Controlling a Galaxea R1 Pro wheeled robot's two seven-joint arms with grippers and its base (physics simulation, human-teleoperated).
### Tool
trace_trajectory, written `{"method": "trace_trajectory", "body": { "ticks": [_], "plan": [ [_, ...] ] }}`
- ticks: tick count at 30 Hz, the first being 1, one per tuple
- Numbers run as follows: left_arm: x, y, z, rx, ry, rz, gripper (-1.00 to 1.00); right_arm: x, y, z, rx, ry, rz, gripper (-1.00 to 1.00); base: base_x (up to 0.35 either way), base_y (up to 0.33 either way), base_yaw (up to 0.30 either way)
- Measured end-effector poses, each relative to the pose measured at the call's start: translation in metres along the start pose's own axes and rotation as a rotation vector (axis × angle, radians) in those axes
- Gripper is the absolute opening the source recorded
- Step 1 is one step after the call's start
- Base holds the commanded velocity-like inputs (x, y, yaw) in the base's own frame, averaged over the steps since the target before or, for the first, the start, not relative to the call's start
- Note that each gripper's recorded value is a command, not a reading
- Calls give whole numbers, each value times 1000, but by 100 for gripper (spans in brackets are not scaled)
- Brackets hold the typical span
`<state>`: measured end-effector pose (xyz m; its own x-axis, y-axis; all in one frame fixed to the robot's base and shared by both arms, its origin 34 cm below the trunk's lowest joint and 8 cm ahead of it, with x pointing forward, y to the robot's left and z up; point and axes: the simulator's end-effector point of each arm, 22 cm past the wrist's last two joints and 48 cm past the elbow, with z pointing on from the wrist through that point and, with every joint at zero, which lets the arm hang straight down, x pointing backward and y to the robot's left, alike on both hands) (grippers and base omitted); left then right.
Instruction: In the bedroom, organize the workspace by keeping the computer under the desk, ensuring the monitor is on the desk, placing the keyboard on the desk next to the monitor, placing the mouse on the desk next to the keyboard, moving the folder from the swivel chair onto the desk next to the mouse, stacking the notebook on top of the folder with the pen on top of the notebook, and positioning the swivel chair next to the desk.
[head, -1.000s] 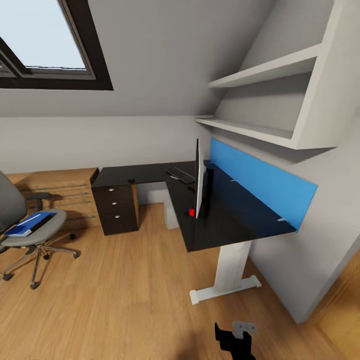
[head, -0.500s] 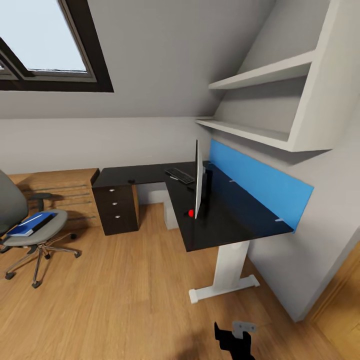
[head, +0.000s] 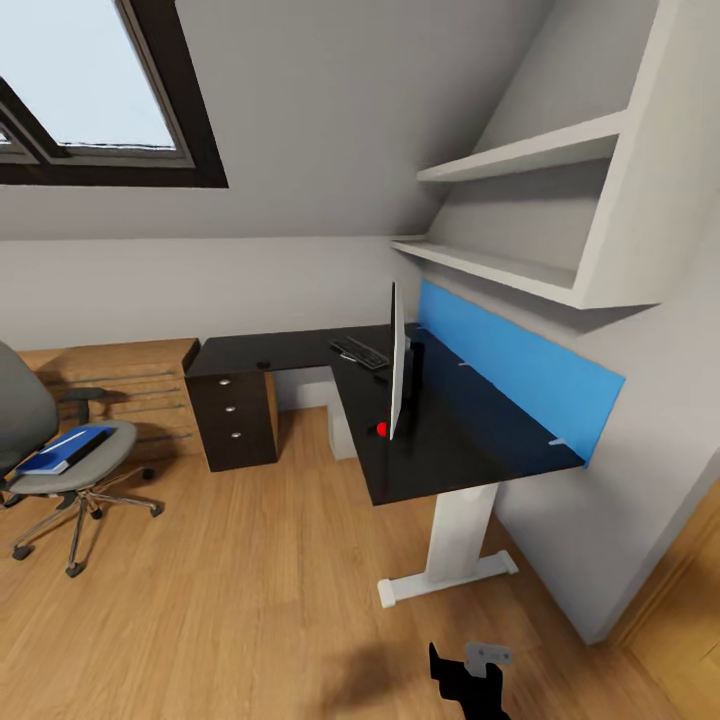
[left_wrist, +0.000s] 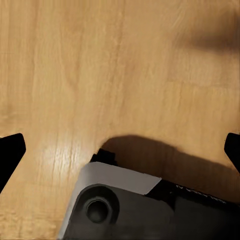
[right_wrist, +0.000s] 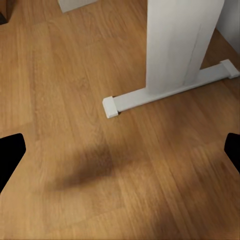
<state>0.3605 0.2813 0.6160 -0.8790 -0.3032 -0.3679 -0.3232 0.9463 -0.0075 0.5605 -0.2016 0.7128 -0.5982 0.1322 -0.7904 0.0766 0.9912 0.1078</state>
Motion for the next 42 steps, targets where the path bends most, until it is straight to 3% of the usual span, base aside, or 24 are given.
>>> {"method": "trace_trajectory", "body": {
  "ticks": [1, 3, 8, 11, 16, 20, 23, 25, 28, 30, 33, 35, 37, 38, 40, 42],
  "plan": [
    [-3, 6, 0, -4, 16, -35, 100, 0, 0, -1, 1, 1, 0, 100, 0, 0, 0],
    [-4, 8, -1, -5, 21, -48, 100, -2, -1, -2, 3, 0, 1, 100, 0, 0, 0],
    [-6, 9, -6, -4, 22, -58, 100, -8, -3, -6, 6, -11, 4, 100, 0, 0, 0],
    [-7, 9, -9, -3, 17, -60, 100, -19, -5, -8, 9, -50, 4, 100, 0, 0, 0],
    [-10, 10, -14, -4, 5, -63, 100, -61, -39, -15, 89, -213, 44, 100, 0, 0, 0],
    [-11, 10, -17, -5, 2, -64, 100, -116, -71, -13, 164, -331, 136, 100, 0, 0, 0],
    [-11, 11, -20, -4, 1, -64, 100, -154, -83, -8, 175, -368, 182, 100, 0, 0, 0],
    [-11, 11, -21, -5, 1, -64, 100, -180, -99, -2, 178, -352, 199, 100, 0, 0, 0],
    [-11, 11, -24, -5, 1, -64, 100, -227, -131, 3, 157, -230, 226, 100, 0, 0, 0],
    [-11, 12, -26, -4, 1, -64, 100, -254, -136, -5, 137, -240, 254, 100, 0, 0, 0],
    [-10, 12, -28, -5, 1, -64, 100, -278, -137, -21, 109, -277, 276, 100, 0, 0, 0],
    [-10, 12, -30, -4, 1, -64, 100, -307, -126, -49, 57, -343, 275, 100, 0, 0, 0],
    [-9, 12, -31, -4, 2, -64, 100, -323, -115, -67, 30, -367, 266, 100, 0, 0, 0],
    [-9, 12, -32, -4, 1, -64, 100, -336, -105, -86, 13, -372, 259, 100, 0, 0, 0],
    [-9, 12, -34, -3, 2, -64, 100, -330, -105, -88, 14, -360, 257, 100, 0, 0, 0],
    [-11, 12, -34, -3, -6, -64, 100, -302, -110, -77, 32, -301, 258, 100, 0, 0, 0]
  ]
}}
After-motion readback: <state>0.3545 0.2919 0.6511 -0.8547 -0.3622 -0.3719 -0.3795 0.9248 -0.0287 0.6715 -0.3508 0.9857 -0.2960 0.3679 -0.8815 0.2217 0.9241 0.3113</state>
